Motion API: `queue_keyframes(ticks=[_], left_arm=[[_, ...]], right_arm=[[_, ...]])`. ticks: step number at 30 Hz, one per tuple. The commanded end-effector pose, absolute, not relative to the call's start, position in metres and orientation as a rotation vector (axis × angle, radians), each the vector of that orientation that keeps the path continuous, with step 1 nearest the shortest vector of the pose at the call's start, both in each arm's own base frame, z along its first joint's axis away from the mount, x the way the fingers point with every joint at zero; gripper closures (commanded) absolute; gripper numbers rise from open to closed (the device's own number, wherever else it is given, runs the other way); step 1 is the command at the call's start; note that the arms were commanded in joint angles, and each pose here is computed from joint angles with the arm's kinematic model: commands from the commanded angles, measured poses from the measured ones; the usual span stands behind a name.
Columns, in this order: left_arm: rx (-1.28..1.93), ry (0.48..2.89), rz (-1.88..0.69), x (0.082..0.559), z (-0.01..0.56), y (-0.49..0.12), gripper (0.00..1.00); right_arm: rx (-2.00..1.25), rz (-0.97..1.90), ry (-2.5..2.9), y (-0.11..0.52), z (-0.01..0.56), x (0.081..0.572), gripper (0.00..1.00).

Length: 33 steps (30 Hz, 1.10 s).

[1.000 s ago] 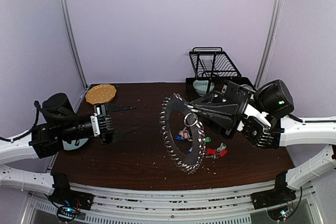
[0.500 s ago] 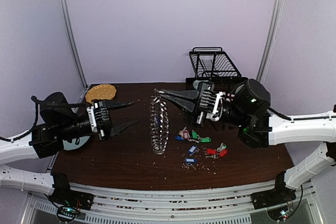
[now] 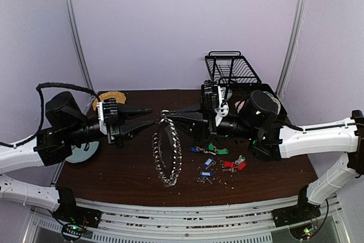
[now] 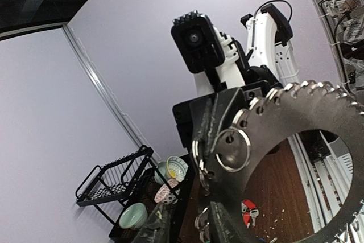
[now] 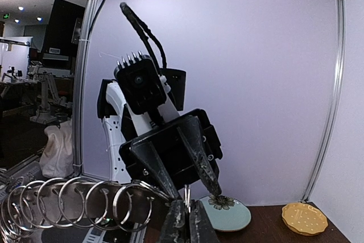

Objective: Put the keys on the keyring
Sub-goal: Adjust the keyring to the key storage ring.

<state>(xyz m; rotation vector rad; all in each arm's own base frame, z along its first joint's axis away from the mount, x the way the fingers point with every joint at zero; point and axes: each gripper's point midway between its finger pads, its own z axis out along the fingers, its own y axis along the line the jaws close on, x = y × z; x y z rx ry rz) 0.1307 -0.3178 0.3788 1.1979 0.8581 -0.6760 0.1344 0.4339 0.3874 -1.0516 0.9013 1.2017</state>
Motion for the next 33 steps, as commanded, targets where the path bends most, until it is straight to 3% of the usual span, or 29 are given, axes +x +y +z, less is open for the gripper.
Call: queue_keyframes(ticks=[1,14,20,33], left_arm=[[1.217,0.822,-0.812,0.117,0.392,-0.325,0.75],[1.103,0.826,-0.896,0.115,0.421,-0.316,0.81],[1.167,0.864,-0.941,0.115,0.412,-0.33,0.79],[1.277,0.914,-0.782,0.128,0.375,-0.337,0.78]], right_arm=[[-0.991,1.314,0.816,0.424,0.409,0.124,1.0],[-1.016,1.21,0.837,0.432,0.398,0.127,1.0],[-1.032,1.188,0.839,0.436,0.397,0.126,1.0],[-1.134,0.93,0.901,0.437,0.389,0.134,1.0]])
